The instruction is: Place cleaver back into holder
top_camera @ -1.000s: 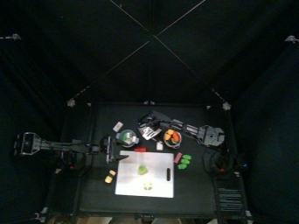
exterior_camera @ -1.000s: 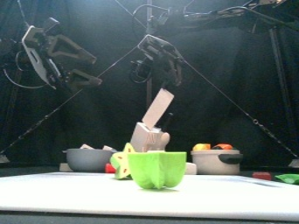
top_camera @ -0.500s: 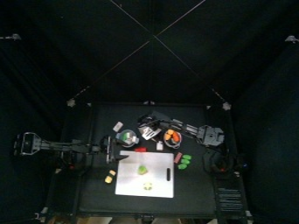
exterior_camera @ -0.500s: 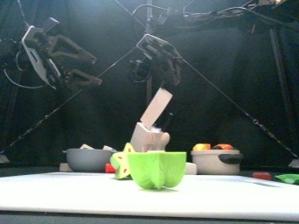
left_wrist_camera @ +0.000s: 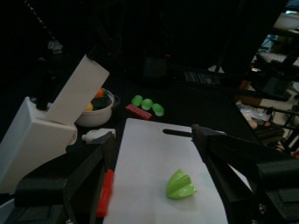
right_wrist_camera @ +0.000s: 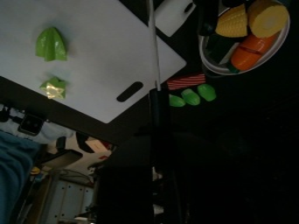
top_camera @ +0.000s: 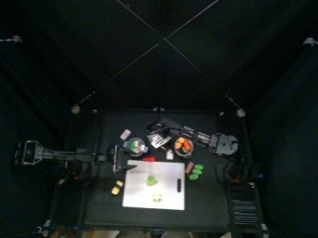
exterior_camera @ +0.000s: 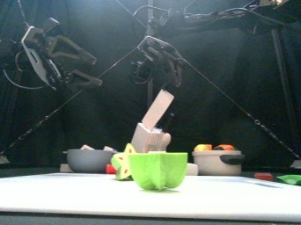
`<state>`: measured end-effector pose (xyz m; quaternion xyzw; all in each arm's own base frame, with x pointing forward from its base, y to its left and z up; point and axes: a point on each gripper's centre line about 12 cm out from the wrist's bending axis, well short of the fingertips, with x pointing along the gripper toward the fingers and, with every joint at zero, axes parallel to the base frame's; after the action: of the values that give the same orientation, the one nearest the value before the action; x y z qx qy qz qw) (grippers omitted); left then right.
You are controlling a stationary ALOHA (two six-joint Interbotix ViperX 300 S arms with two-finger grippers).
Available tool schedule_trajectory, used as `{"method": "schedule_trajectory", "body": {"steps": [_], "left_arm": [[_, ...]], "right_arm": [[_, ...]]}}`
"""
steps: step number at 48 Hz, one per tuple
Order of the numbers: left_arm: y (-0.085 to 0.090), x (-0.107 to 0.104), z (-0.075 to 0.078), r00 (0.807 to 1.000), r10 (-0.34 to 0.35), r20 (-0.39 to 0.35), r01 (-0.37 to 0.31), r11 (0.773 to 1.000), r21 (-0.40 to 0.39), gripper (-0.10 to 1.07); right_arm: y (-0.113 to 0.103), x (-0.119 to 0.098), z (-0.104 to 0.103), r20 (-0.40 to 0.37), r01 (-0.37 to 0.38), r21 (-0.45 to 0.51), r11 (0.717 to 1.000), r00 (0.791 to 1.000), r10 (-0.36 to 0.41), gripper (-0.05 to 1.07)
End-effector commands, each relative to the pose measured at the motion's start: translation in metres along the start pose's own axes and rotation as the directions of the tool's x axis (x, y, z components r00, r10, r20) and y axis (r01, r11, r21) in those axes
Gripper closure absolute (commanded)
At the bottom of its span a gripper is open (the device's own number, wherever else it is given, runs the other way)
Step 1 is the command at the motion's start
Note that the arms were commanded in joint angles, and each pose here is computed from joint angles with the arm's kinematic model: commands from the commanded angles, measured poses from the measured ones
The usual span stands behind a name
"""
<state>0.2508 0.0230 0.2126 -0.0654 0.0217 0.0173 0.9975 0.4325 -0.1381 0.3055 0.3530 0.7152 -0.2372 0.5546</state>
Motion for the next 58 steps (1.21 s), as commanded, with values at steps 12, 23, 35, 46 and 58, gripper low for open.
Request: {"method": "schedule_trajectory", "body": {"steps": [12,23,35,46,58], "left_arm": [[0.0009,0.0015,0.0041,1.000,0.003,0.014,-0.003,1.000,0.001,-0.04],[0.0012,0.0015,0.0041,1.000,0.004,0.014,-0.004,1.000,0.002,-0.04],[0.0008,0.0015,0.0041,1.000,0.002,0.014,-0.002,1.000,0.003,-0.04],[0.0008,0.0015,0.0041,1.000,0.002,0.014,-0.002,1.000,0.003,-0.04],[0.0008,0.0015,0.0041,1.000,0.002,0.014,-0.002,1.000,0.003,-0.04]], "right_arm": [[-0.0076,-0.0196,-0.0053,0.045,-0.028,0.008,1.000,0.999,0.027,0.63],[-0.0079,-0.0204,-0.0068,0.041,-0.028,0.006,1.000,0.999,0.028,0.63],[-0.0097,-0.0212,-0.0064,0.044,-0.026,0.012,1.000,0.999,0.025,0.63],[-0.0093,-0.0194,-0.0054,0.037,-0.024,0.013,1.000,0.999,0.023,0.63],[-0.0074,-0.0193,-0.0060,0.028,-0.038,0.008,0.999,0.999,0.038,0.63]]}}
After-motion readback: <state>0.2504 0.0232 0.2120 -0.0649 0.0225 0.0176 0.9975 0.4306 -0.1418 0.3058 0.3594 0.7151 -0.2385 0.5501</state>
